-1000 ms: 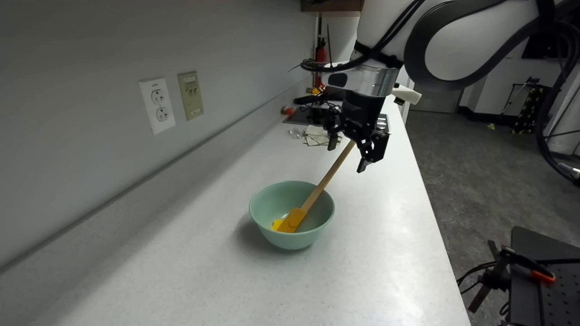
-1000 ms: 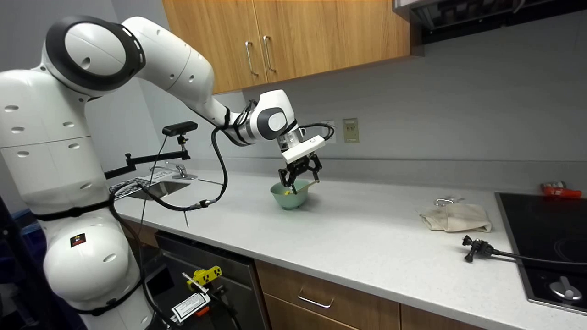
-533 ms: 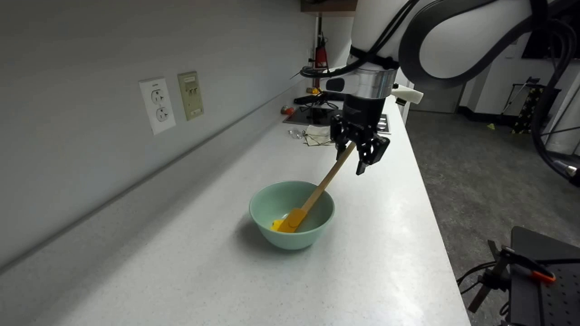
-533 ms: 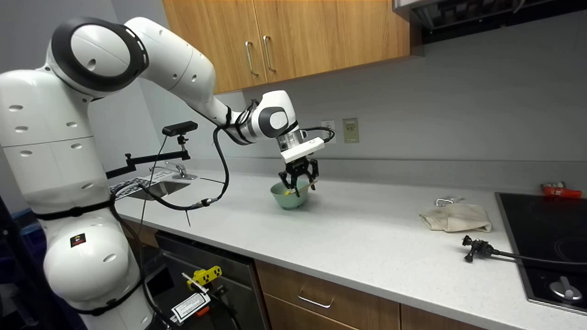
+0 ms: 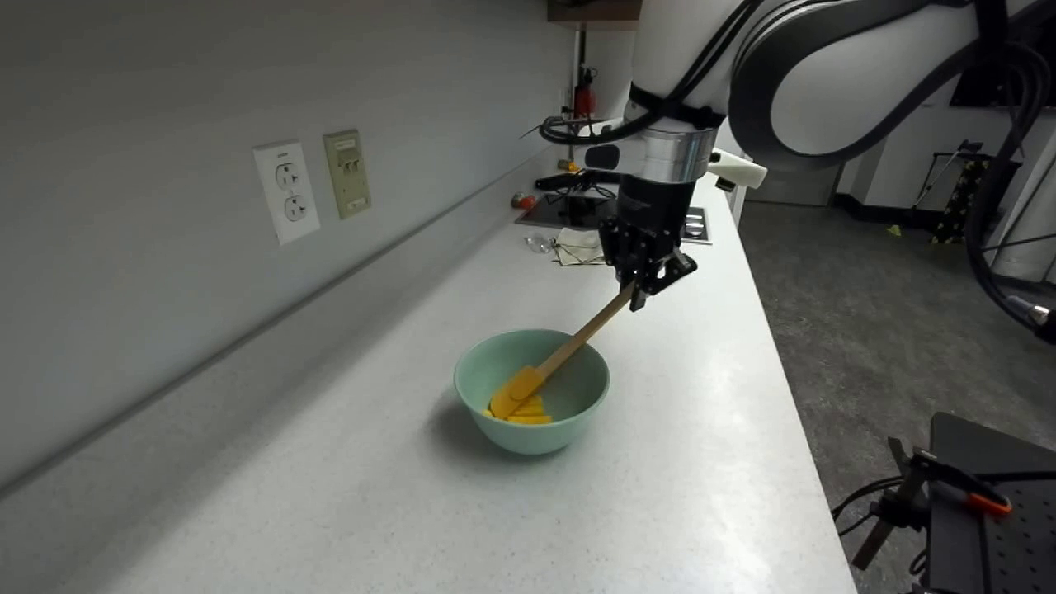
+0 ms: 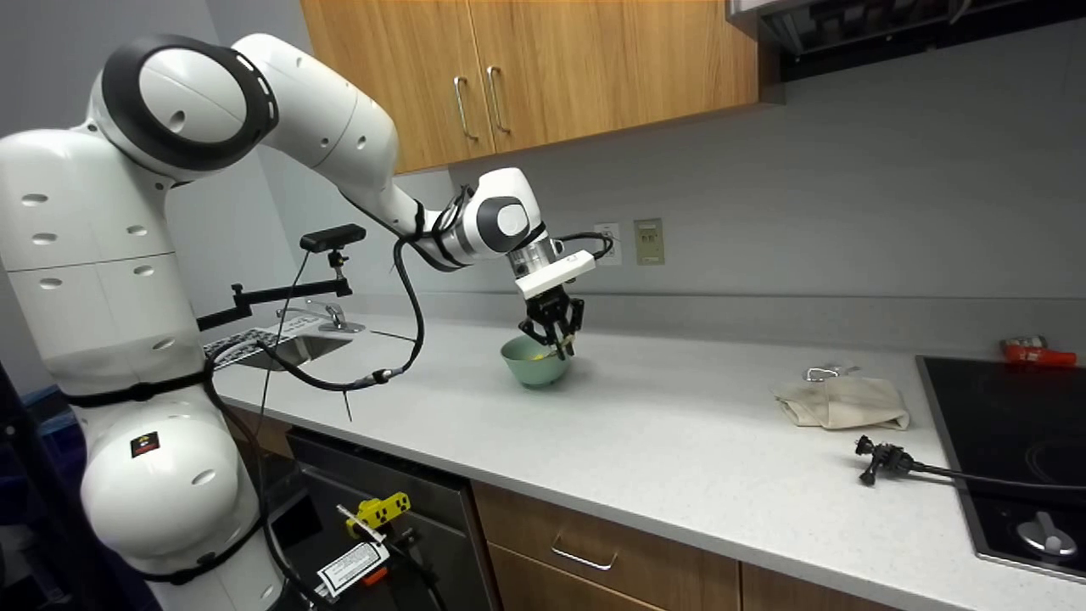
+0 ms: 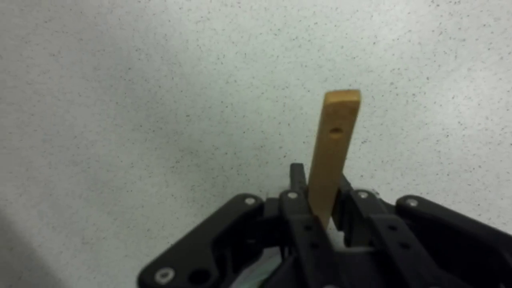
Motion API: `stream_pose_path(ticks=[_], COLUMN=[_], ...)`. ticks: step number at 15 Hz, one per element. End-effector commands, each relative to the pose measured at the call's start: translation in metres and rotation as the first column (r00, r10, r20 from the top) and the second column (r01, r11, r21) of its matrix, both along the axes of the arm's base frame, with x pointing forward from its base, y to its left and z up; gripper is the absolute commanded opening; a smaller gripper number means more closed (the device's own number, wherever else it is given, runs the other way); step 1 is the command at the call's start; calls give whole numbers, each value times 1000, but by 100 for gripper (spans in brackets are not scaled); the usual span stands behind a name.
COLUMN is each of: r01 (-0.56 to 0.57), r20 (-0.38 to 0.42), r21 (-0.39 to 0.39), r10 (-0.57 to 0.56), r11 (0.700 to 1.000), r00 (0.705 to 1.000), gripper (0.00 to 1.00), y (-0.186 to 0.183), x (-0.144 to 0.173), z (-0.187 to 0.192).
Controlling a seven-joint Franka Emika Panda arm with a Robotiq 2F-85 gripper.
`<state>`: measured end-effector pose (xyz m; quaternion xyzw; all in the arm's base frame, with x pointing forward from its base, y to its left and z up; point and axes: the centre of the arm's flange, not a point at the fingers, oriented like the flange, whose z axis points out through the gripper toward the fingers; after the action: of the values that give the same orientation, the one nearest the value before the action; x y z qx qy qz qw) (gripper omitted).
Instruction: Use the wooden spoon to mix in the bowl
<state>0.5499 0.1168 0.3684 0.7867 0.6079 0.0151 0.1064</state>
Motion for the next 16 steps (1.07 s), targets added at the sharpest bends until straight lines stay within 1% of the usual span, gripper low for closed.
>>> stream_pose_path(ticks=[1,6,8,12,14,16], r01=[21,38,19,-66,-115,-155], r20=[55,113,130,106,90,94], r21=[-33,-52,-68,-120,-157,-193], r10=[-19,-32,-10,79,130,176], r11=[999,998,998,991,981,969], r00=[998,993,991,991,987,980], gripper=[4,4,4,4,4,4], y=[9,17,21,27,30,30], x=[7,20,21,6,0,-2], z=[12,28,32,29,27,26])
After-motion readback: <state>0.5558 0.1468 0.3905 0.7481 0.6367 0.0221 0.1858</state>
